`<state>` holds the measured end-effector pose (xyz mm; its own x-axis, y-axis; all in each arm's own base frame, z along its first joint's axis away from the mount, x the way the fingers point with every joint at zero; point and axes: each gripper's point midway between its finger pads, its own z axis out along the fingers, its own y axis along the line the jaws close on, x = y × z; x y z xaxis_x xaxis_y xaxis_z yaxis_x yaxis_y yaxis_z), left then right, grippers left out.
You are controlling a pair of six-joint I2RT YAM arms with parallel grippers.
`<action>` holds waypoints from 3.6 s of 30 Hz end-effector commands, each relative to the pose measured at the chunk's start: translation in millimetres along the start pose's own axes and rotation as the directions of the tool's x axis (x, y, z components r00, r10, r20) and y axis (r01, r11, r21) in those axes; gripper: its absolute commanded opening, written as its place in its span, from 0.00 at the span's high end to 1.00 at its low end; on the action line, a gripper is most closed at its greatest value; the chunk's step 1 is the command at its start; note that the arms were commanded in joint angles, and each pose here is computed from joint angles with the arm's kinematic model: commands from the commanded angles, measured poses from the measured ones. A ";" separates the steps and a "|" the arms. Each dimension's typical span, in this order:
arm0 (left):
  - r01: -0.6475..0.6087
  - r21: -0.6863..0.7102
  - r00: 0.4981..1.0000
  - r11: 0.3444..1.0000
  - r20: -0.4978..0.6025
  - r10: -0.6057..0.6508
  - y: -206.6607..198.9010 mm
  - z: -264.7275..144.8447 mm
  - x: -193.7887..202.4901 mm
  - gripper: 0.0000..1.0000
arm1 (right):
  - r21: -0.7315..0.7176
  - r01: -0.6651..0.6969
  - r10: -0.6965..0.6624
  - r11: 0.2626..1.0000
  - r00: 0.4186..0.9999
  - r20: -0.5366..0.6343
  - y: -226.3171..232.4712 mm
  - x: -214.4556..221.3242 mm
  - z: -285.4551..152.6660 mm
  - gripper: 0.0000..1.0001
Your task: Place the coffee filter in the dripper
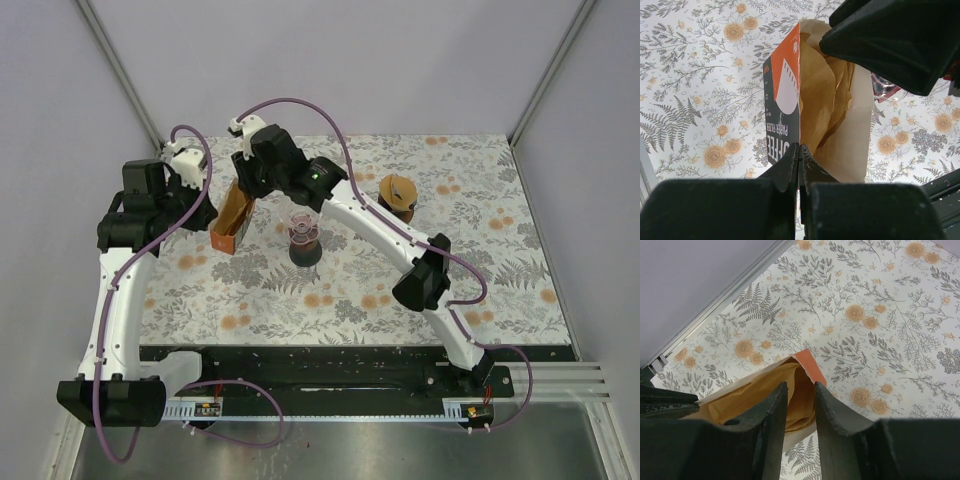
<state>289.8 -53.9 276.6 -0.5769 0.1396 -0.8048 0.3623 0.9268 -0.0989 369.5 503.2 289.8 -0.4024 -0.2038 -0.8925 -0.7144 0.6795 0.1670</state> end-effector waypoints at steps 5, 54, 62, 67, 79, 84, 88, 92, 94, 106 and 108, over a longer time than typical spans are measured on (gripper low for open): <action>-0.024 -0.043 0.999 0.999 0.042 0.026 10.5 6.6 -10.1 1.00 | -0.062 0.068 -0.061 0.996 0.992 0.112 27.3 -32.9 -12.0 0.64; -0.036 -0.053 0.997 0.998 0.060 0.039 15.4 13.3 -16.3 1.00 | 0.076 0.091 -0.098 0.993 0.990 0.098 12.5 -11.5 -1.1 0.62; -0.037 -0.040 0.997 0.999 0.061 0.040 12.2 12.2 -16.1 1.00 | 0.074 0.086 -0.091 0.994 0.994 0.066 9.8 -1.5 10.2 0.81; -0.036 -0.025 0.998 0.999 0.047 0.037 10.6 15.3 -11.6 1.00 | 0.060 0.082 -0.087 0.995 0.993 0.085 12.1 -11.0 5.2 1.00; -0.028 -0.016 0.998 0.999 0.059 0.029 8.5 14.6 -15.6 1.00 | 0.084 0.043 -0.047 0.995 0.998 0.045 -1.0 2.0 6.8 0.78; -0.028 -0.011 0.998 1.000 0.060 0.029 7.7 14.8 -15.1 1.00 | 0.080 0.040 -0.043 0.996 0.999 0.026 -0.9 11.0 13.1 0.69; -0.030 -0.007 0.998 1.000 0.060 0.030 7.1 15.4 -14.8 1.00 | 0.058 0.029 -0.030 0.998 0.999 0.020 3.7 13.3 18.3 0.69; -0.030 -0.002 0.997 1.000 0.070 0.030 6.0 14.9 -17.2 1.00 | 0.060 0.024 -0.023 0.998 1.000 -0.010 2.4 25.2 25.2 0.64; -0.026 0.004 0.997 1.000 0.074 0.026 5.4 15.7 -18.0 1.00 | 0.036 0.012 -0.011 0.999 1.000 -0.019 7.0 28.8 27.7 0.63; -0.029 0.006 0.998 1.000 0.050 0.028 7.2 23.2 -8.0 1.00 | 0.032 0.007 -0.007 0.999 1.000 -0.006 8.6 23.1 25.5 0.95; -0.036 -0.006 0.999 0.999 0.023 0.036 11.4 28.1 1.2 1.00 | 0.030 0.010 -0.011 0.999 1.000 0.007 9.2 16.2 20.0 0.99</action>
<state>305.2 -52.5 258.7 -0.5818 0.1448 -0.8003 0.3599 0.9283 -0.0937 365.7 522.4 223.3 -0.4401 -0.2727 -0.8556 -0.6950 0.7067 0.1322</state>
